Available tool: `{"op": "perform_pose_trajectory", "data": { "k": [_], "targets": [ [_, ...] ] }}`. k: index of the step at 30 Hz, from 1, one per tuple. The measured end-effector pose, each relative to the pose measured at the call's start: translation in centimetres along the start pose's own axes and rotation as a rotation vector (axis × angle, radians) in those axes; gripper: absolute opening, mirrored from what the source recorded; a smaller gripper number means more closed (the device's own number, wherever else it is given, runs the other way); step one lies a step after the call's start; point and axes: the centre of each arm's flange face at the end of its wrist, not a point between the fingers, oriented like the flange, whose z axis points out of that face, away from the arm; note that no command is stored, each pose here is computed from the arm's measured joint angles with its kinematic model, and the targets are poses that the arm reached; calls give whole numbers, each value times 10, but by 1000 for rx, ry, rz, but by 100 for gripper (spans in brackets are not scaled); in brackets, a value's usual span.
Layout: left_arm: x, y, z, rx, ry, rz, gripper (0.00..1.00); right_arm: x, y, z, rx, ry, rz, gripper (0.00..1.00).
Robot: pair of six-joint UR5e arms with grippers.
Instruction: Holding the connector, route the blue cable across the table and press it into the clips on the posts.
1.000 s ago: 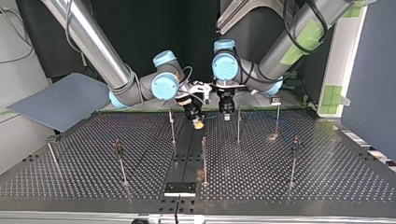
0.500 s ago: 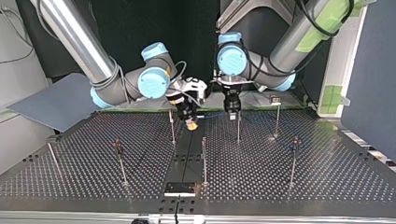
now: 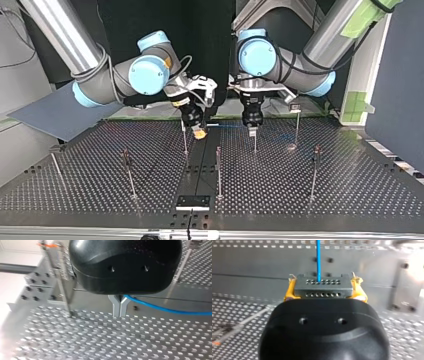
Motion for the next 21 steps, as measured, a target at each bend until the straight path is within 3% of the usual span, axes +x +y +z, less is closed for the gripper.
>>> {"op": "perform_pose_trajectory", "data": {
  "k": [15,21],
  "targets": [
    [-96,-8,-12,71,-134,-56,0,73,8,-44,-11,124,0,0],
    [-98,-19,-3,120,-132,-52,0,64,18,-35,-22,108,1,0]
  ]
}}
